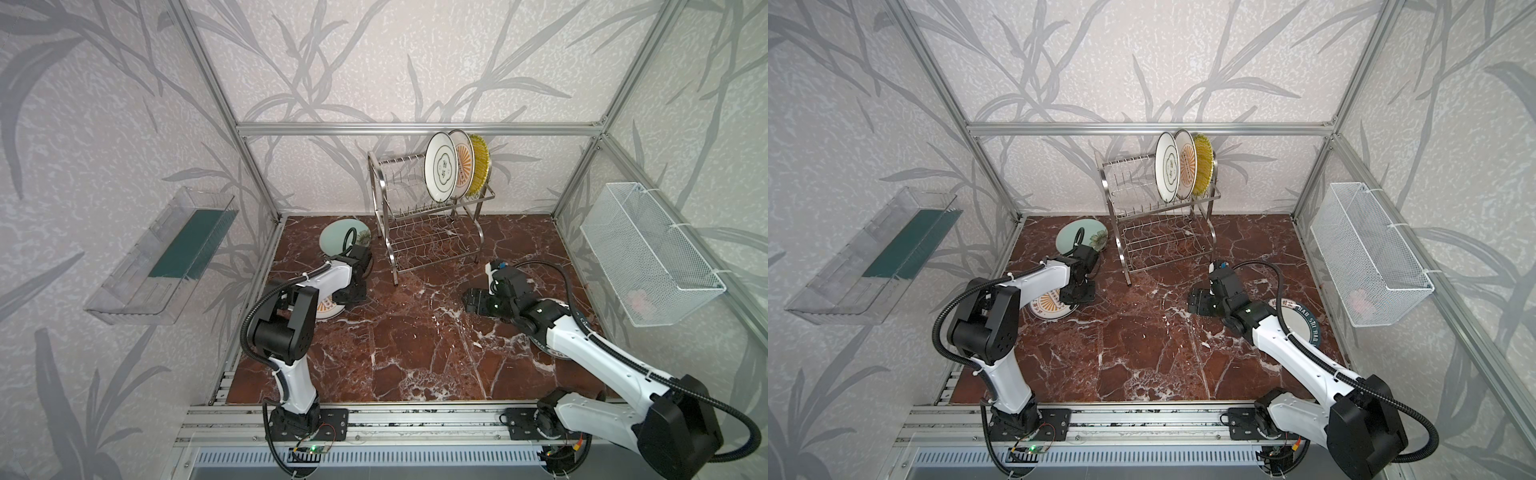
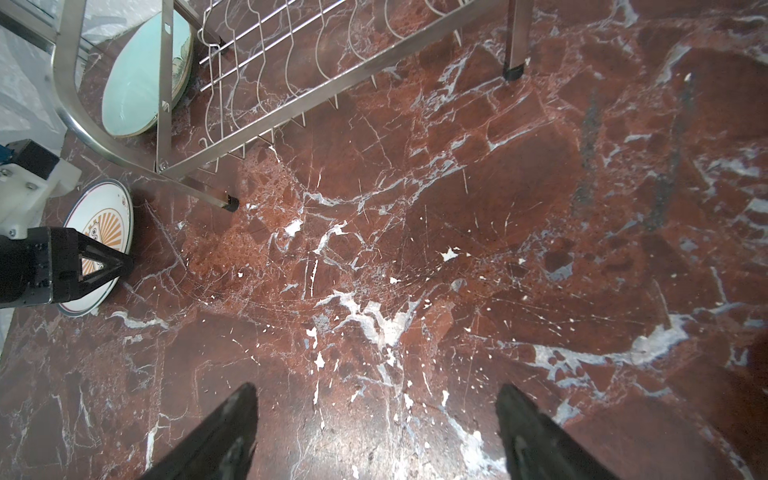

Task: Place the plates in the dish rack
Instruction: 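Lower the left gripper onto the rim of the red-text sunburst plate, then push the red-text sunburst plate with the left gripper toward the right gripper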

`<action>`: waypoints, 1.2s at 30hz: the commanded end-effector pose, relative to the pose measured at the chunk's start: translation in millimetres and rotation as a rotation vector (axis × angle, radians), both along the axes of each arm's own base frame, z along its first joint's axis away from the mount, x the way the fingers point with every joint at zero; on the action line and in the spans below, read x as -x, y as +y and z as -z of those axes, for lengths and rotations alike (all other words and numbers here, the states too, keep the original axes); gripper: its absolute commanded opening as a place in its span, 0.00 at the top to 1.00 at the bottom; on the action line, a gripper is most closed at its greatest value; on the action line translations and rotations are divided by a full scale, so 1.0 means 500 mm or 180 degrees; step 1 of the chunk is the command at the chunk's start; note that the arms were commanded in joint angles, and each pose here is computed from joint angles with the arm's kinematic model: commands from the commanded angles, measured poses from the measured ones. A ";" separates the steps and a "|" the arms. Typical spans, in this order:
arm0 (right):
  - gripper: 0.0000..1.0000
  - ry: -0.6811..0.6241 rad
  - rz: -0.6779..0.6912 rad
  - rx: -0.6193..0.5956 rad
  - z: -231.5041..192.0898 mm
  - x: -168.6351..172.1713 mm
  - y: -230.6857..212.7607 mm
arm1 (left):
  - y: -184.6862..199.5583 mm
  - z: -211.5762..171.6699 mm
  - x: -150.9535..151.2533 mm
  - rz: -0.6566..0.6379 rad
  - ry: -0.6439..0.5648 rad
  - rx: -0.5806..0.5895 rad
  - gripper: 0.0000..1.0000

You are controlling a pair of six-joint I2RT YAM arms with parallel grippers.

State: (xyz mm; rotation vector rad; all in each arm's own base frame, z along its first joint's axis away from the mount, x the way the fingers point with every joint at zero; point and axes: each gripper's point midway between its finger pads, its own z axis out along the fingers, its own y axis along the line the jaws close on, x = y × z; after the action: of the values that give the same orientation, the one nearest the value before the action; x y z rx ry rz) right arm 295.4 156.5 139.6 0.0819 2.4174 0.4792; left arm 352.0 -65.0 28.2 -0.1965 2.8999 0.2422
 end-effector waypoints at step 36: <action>0.12 -0.0095 0.0091 0.0045 -0.015 0.011 -0.023 | -0.169 -0.013 0.074 0.0383 0.0108 0.0507 0.86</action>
State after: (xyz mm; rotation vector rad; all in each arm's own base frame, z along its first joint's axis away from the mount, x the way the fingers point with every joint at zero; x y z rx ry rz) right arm 293.0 150.7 146.7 0.0928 2.3907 0.4648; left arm 327.6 -144.6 31.7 -0.0212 2.9318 0.0336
